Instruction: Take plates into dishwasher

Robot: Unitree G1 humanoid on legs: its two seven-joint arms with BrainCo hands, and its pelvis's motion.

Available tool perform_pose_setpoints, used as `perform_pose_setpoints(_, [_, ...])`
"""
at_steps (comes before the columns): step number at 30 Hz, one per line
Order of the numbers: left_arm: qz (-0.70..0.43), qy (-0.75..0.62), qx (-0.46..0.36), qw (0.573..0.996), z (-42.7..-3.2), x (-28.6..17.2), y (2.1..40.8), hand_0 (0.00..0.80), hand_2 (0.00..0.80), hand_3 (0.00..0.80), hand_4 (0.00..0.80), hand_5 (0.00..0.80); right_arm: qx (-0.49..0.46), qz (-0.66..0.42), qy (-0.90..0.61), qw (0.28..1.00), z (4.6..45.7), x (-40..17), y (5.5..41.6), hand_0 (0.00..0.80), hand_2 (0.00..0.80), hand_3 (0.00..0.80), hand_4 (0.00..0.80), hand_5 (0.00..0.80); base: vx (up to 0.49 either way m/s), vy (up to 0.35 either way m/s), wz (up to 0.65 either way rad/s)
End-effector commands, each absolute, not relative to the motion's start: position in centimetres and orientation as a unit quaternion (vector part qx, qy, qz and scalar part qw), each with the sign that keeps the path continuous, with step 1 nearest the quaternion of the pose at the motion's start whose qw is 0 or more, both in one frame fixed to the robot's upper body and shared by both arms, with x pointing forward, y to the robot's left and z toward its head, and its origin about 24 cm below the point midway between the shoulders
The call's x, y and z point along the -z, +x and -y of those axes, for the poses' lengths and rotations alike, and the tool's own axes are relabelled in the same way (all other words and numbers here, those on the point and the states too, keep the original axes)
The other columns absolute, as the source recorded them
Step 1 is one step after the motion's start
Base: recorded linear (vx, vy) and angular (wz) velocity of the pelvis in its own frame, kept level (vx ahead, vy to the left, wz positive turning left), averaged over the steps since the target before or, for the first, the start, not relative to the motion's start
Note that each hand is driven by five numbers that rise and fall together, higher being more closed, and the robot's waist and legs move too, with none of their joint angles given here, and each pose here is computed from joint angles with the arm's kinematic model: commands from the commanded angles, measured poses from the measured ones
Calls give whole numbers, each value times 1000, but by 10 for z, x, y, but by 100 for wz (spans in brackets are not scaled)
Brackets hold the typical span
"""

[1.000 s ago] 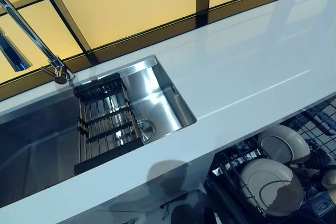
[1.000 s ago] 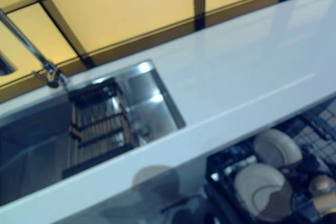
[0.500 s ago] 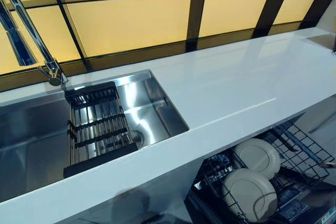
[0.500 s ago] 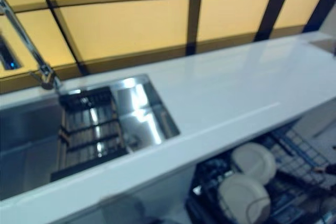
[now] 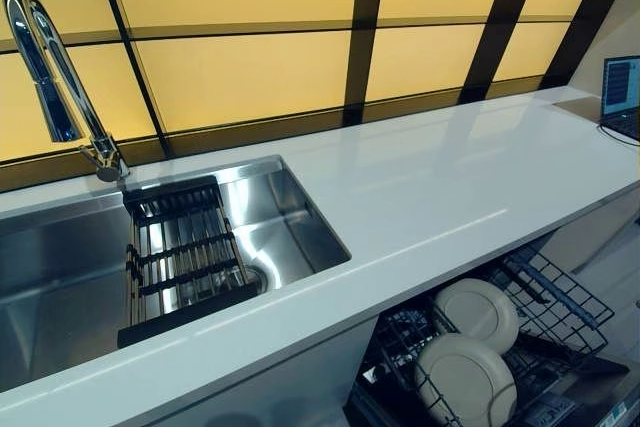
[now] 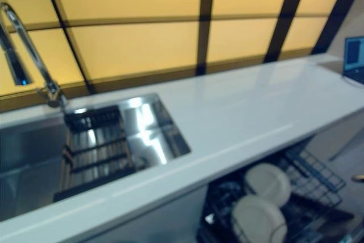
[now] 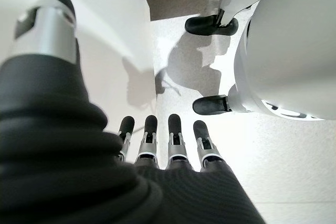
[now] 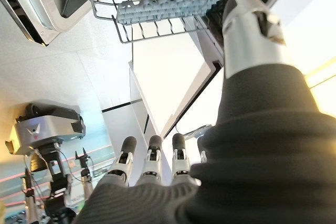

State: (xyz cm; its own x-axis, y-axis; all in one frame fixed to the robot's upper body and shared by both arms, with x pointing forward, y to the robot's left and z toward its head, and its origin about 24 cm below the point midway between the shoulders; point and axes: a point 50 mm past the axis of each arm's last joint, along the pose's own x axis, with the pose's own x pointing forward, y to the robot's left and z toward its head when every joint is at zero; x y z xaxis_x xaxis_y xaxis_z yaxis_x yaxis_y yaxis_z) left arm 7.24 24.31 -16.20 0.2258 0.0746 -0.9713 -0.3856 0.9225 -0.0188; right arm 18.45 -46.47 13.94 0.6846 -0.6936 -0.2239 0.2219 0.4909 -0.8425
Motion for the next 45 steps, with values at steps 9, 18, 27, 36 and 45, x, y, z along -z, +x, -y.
perform_pose_setpoints(9, [-607,-120,-210,757,-276,154,72,0,0,0,0,0,376,-271,-378,801,491,-164,165,0,0,0,0,0,-28,104,0])
perform_pose_setpoints(18, [-579,-75,-233,778,-308,132,110,0,0,0,0,0,381,-326,-318,805,501,-128,133,0,0,0,0,0,-56,80,-10])
perform_pose_setpoints(27, [-604,-94,-280,740,-332,130,65,0,0,0,0,0,376,-369,-241,815,503,-100,128,0,0,0,0,0,-343,-153,-59])
perform_pose_setpoints(36, [-539,-121,-253,795,-314,125,124,0,0,0,0,0,410,-372,-227,801,513,-102,120,0,0,0,0,0,-290,-156,28])
perform_pose_setpoints(45, [-547,-121,-244,792,-296,135,120,0,0,0,0,0,355,-376,-230,825,500,-90,147,0,0,0,0,0,-198,-108,5])
